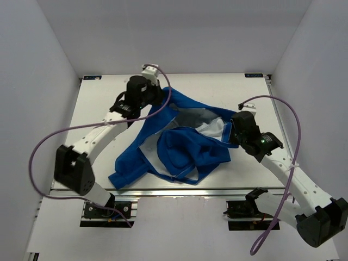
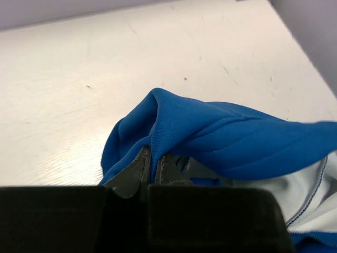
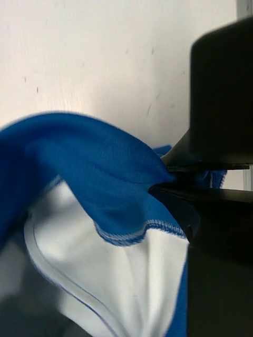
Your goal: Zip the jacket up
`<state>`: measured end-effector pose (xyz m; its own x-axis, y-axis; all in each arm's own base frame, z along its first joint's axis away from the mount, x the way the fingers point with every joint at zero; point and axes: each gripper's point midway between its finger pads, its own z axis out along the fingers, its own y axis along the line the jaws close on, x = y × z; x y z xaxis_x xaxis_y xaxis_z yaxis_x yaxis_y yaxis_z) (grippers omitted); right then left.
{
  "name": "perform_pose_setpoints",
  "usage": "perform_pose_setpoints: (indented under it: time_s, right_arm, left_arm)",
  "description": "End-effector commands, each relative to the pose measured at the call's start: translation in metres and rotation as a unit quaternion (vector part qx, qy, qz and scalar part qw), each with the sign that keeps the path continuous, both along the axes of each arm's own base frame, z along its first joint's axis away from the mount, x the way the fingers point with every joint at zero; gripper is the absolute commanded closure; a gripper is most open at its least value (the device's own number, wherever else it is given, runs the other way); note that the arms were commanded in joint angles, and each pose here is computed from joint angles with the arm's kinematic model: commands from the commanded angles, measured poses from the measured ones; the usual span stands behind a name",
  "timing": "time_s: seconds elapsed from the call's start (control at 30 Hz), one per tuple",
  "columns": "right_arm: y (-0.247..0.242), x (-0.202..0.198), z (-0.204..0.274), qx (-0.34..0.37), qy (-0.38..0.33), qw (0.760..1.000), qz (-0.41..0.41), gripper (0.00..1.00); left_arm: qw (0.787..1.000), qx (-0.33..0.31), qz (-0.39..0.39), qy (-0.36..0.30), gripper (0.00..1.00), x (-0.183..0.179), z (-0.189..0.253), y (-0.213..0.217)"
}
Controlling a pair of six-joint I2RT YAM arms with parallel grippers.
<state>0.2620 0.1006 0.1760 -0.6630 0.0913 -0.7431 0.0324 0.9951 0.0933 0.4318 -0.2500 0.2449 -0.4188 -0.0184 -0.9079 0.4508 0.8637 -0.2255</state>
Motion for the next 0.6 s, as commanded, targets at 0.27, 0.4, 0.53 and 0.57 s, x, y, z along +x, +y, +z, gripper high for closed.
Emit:
perform_pose_setpoints:
  time_s: [0.27, 0.4, 0.53, 0.57]
  right_arm:
    - [-0.003, 0.036, 0.199, 0.033, -0.274, 0.961, 0.022, 1.00]
    - [0.007, 0.015, 0.311, 0.042, -0.395, 0.912, 0.105, 1.00]
    - [0.022, -0.049, 0.422, 0.068, -0.516, 0.824, 0.222, 1.00]
    - [0.020, -0.061, 0.437, 0.070, -0.534, 0.810, 0.232, 1.00]
  left_arm:
    - [0.976, -0.096, 0.022, -0.193, 1.00, -0.082, 0.182, 0.052]
    - [0.952, -0.158, -0.018, -0.263, 1.00, -0.141, 0.259, 0.064]
    - [0.919, -0.218, -0.047, -0.324, 1.00, -0.204, 0.329, 0.084]
    - [0.905, -0.245, -0.050, -0.344, 1.00, -0.226, 0.355, 0.094]
